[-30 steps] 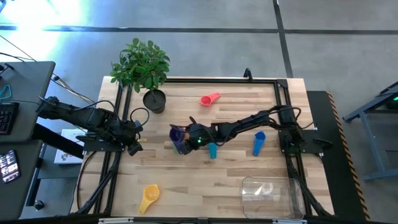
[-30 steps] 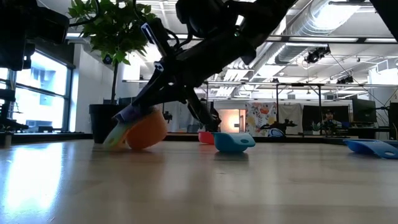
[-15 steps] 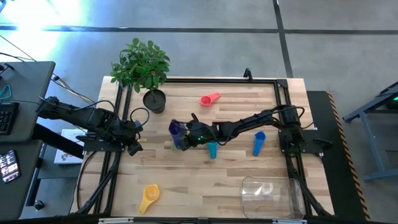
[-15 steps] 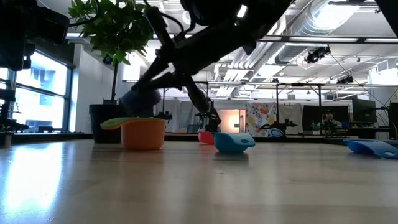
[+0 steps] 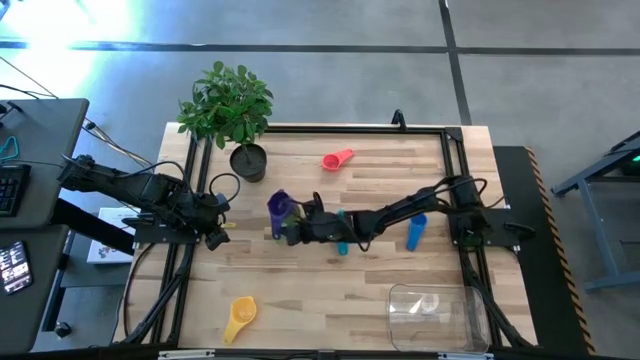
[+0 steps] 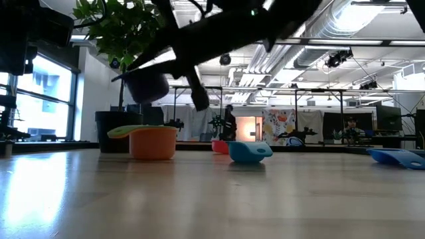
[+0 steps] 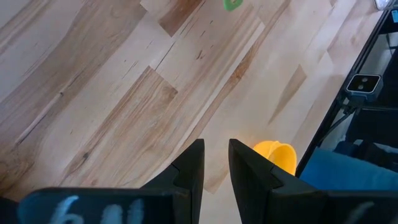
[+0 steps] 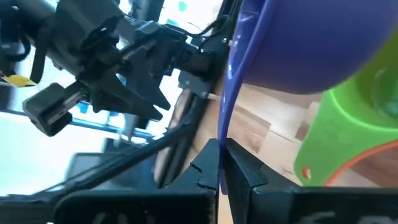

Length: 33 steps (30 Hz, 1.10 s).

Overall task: Nest measuring cups in basket
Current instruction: Stack the violet measuring cup on the green measuring cup

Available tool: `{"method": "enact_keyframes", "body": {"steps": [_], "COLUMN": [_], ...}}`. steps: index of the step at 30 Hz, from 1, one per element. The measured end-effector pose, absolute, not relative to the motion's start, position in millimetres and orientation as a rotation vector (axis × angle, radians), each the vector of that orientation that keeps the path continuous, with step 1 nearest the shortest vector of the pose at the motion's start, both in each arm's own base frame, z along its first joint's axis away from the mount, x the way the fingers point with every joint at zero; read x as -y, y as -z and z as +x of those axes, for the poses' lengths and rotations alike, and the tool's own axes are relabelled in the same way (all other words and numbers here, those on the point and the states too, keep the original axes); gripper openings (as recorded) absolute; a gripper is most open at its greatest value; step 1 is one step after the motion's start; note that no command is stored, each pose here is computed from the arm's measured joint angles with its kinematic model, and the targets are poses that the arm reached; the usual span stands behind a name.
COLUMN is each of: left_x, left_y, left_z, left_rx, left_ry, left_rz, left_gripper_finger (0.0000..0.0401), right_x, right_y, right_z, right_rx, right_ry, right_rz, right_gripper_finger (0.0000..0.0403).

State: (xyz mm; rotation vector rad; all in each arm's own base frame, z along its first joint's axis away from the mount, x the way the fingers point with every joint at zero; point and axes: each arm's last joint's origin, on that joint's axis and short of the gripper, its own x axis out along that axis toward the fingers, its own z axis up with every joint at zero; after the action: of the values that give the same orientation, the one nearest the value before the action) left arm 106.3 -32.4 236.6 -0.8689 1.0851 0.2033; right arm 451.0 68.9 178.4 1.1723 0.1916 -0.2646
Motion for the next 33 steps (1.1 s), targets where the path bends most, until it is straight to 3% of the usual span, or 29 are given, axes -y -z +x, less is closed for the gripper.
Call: {"method": "enact_keyframes", "body": {"steps": [4,9,33], "left_x": [32,32,32], "left_y": [-237,-237,-237], "left_z": [106,106,106], "left_rx": [-1.084,-1.084,-1.084], "left_ry": [-0.204,-0.203,-0.204], "left_rz": [-0.869,-0.869,-0.869], "left_gripper_finger": [0.0062,0.0062,0.0062], "right_x": [-74,-77,-55], "right_y": [-154,-151,-141], "right_z": [445,439,442], "right_rx": [-0.121,-0.059,-0.196], "right_ry": [0.253,0.273,0.245], "right_rz": [1.235,1.236,1.329], "right_gripper_finger": [0.0000,0.0000,0.0003]}}
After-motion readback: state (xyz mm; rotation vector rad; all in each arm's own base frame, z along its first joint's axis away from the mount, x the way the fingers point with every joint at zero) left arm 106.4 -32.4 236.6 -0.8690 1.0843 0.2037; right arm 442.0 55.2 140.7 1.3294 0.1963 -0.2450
